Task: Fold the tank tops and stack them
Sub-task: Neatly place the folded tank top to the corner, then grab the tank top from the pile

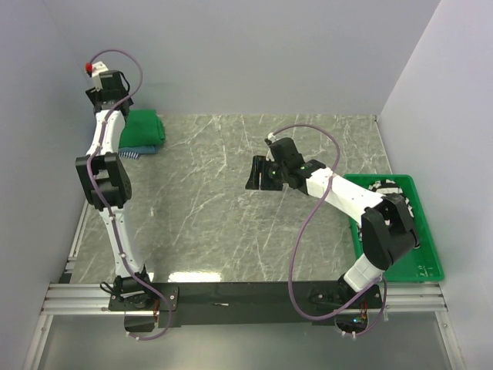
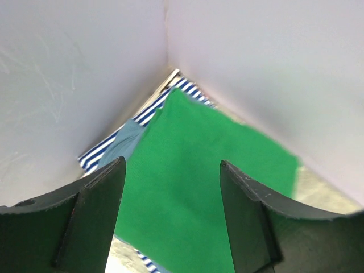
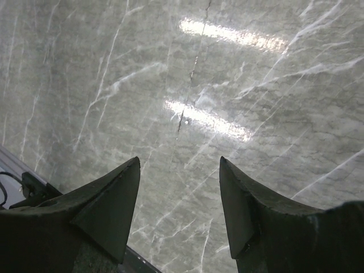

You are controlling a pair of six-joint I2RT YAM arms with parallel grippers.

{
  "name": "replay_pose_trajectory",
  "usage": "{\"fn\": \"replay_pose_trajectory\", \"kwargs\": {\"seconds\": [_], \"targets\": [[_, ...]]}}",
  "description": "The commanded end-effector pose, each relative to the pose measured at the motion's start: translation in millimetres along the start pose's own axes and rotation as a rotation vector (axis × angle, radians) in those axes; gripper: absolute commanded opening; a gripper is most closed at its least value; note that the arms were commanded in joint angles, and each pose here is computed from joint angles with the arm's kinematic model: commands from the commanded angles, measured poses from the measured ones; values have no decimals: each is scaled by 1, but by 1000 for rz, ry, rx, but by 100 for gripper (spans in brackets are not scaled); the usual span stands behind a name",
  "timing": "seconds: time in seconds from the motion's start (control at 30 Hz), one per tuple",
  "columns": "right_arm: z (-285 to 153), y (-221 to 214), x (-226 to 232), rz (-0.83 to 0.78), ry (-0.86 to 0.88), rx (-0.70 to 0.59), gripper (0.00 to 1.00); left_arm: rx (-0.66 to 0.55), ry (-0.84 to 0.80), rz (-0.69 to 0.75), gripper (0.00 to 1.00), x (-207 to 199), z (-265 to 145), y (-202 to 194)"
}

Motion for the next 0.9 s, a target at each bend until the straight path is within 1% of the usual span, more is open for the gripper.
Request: {"fn": "replay_pose_trajectory", "kwargs": {"seconds": [0.0, 0.03, 0.07, 0.1, 0.13, 0.17, 0.2, 0.23, 0.27, 0.3, 0.33, 0.37, 0.4, 0.43, 0.47, 0.5, 0.53, 0.57, 0.6, 0.67, 0.7, 0.77, 0.8, 0.83, 0.87], "targets": [[-15, 13, 8, -23, -10, -88, 65, -94, -104, -177, 72, -11, -48, 61], [-16, 14, 7, -21, -23, -96, 65, -62, -146, -216, 72, -16, -53, 57], [-17, 15, 6, -19, -40, -105, 65, -64, -174, -240, 72, -18, -64, 65], [-20, 16, 6, -19, -49, -114, 65, -33, -195, -248, 73, -23, -70, 57], [-23, 17, 5, -20, -60, -121, 65, -29, -226, -283, 73, -27, -87, 64], [-25, 18, 2, -18, -101, -139, 65, -9, -255, -289, 73, -32, -98, 62], [-30, 18, 1, -16, -123, -146, 65, 35, -277, -270, 73, -44, -112, 45], [-34, 19, -1, -12, -148, -156, 65, 30, -305, -291, 73, -48, -139, 52], [-41, 21, -1, 3, -173, -179, 65, 44, -327, -293, 73, -55, -156, 47], [-47, 20, -7, 20, -233, -185, 65, 104, -371, -257, 73, -70, -179, 19], [-53, 21, -11, 41, -269, -197, 65, 97, -423, -288, 73, -73, -212, 26], [-59, 22, -14, 72, -300, -208, 65, 125, -450, -291, 73, -75, -233, 18], [-71, 25, -15, 93, -332, -238, 65, 210, -512, -253, 73, -86, -260, -15], [-81, 21, -27, 118, -447, -242, 65, 202, -588, -289, 73, -83, -297, -8], [-91, 23, -38, 178, -516, -265, 66, 224, -637, -278, 73, -85, -319, -18], [-106, 22, -46, 213, -577, -299, 68, 290, -713, -230, 73, -91, -350, -49], [-117, 16, -62, 252, -690, -305, 68, 296, -782, -240, 73, -86, -377, -47], [-129, 14, -80, 340, -768, -335, 69, 329, -825, -220, 73, -85, -393, -57], [-141, 3, -93, 383, -832, -332, 71, 398, -878, -168, 73, -84, -416, -79], [-157, -8, -117, 468, -936, -365, 74, 441, -957, -139, 72, -76, -442, -86], [-169, -17, -141, 548, -998, -395, 75, 484, -990, -99, 73, -71, -457, -100], [-177, -26, -163, 612, -1005, -412, 76, 520, -1069, -81, 73, -61, -476, -102], [-185, -37, -185, 685, -1054, -419, 75, 551, -1092, -55, 73, -56, -483, -111], [-189, -36, -197, 714, -1074, -453, 76, 565, -1126, -51, 73, -50, -490, -109], [-193, -37, -206, 733, -1095, -450, 75, 577, -1144, -41, 73, -46, -493, -111]]}}
Point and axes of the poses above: each gripper's point midway between its finger pads, its own z axis out along the fingers, its own x axis along the line the jaws close on, y = z × x, the point moved 9 cm from there along -z, back along the fingers, and after that the axes turned 8 degrees about -z, right-handed, at the moved point
